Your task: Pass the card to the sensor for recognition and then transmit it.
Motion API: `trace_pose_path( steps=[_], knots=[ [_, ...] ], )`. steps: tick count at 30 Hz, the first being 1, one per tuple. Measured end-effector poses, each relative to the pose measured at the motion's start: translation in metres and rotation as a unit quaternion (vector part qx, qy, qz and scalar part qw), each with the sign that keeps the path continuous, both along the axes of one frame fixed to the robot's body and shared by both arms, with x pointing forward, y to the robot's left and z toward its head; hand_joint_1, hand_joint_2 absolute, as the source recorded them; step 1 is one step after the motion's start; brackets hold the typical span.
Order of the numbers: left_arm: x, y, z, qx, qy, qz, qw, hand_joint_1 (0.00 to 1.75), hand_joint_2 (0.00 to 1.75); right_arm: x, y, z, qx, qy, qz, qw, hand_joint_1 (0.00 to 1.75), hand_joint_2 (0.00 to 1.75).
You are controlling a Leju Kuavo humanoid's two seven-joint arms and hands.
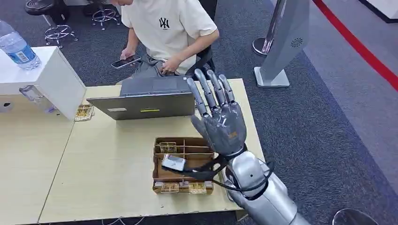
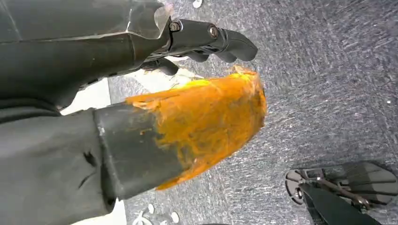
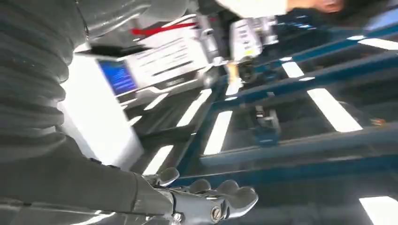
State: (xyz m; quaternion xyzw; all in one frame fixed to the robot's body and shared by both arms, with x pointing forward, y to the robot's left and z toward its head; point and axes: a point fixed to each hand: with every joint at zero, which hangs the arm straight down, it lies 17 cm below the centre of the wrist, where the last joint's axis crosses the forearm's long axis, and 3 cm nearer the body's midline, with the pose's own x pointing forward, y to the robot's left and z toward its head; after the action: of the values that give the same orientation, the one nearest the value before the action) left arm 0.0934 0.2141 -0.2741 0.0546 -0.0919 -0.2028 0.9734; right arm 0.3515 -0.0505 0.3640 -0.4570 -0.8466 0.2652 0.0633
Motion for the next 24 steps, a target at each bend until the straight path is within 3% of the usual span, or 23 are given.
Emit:
trace_pose_path(
  steps=[2, 9, 22, 23, 24],
  knots=[
    [-0.002, 0.001, 0.0, 0.001, 0.001, 0.008, 1.0, 0.0, 0.0, -0.023, 0.002, -0.001, 0.015, 0.003, 0.023, 1.0, 0.0, 1.75],
    [-0.006, 0.002, -0.001, 0.002, 0.004, 0.02, 1.0, 0.0, 0.0, -0.052, -0.007, -0.012, 0.036, 0.015, 0.057, 0.998, 0.0, 1.75],
    [-0.007, 0.0, -0.001, 0.0, 0.006, 0.027, 1.0, 0.0, 0.0, -0.045, -0.028, -0.031, 0.054, 0.048, 0.023, 0.997, 0.0, 1.75],
    [-0.007, 0.0, -0.001, -0.001, 0.006, 0.027, 1.0, 0.0, 0.0, -0.045, -0.03, -0.032, 0.054, 0.049, 0.021, 0.997, 0.03, 1.75],
    [-0.007, 0.0, -0.001, -0.001, 0.006, 0.027, 1.0, 0.0, 0.0, -0.044, -0.031, -0.032, 0.054, 0.05, 0.02, 0.997, 0.47, 1.75]
  ],
)
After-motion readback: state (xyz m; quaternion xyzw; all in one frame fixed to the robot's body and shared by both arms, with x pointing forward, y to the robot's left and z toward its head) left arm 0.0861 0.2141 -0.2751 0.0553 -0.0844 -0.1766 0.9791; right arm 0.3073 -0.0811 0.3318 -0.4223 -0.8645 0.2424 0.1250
